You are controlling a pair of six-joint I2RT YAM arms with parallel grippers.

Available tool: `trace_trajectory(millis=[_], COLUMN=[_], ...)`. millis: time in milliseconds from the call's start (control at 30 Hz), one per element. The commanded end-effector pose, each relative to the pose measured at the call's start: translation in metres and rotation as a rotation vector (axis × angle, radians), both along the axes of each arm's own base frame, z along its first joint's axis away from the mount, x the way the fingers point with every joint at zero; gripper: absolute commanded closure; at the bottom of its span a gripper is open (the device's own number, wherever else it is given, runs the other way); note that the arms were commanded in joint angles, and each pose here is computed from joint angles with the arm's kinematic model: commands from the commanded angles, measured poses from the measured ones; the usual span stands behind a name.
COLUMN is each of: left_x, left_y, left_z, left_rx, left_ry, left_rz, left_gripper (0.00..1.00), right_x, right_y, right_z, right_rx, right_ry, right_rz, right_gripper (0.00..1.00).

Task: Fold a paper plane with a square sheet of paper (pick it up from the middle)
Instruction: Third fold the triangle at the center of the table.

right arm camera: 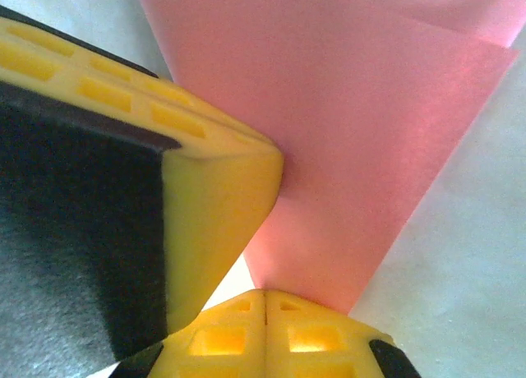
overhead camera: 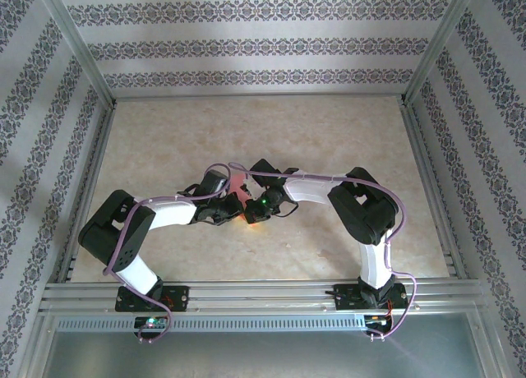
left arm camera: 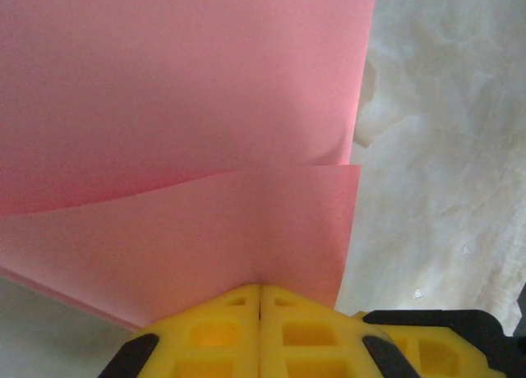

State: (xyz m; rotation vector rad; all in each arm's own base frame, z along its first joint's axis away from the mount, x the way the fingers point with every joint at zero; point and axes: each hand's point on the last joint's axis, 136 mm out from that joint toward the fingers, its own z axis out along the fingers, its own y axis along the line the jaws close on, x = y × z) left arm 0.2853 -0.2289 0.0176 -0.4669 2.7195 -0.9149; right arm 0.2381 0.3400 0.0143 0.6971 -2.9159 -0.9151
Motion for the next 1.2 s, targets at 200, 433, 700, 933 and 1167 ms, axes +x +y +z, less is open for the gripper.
trace_trajectory(millis=[200,433,700,933,1167], left_x=[-0.004,0.001,-0.005,-0.001,0.02], left_y=[0.041,0.083,0.12,0.133,0.095], left_z=[-0.02,-0.026,-0.019,0.009,0.064], left_rx=[0.108,0.128,0.145,0.171,0.087], left_ry=[0.008,0.026,0.013,-0.057,-0.2], left_rz=[0.046,0.131,0.211,0.227,0.148], left_gripper=[0.94,0.94,0.93,0.93,0.92], right_x=[-0.021,-0.027,-0.028,-0.026,-0.006], right_y=[-0.044,-0.053,-0.058,-0.06,-0.066], right_z=[-0.05,-0.059,-0.065,-0.065,-0.05], right_rx=[-0.227,-0.268,-0.3,-0.307,-0.27], right_ry=[0.083,0.104,0.118,0.119,0.078], right_rz=[-0.016,-0.027,-0.055,-0.082,-0.23], right_gripper=[0.95,0.95,0.96,0.96,0.96])
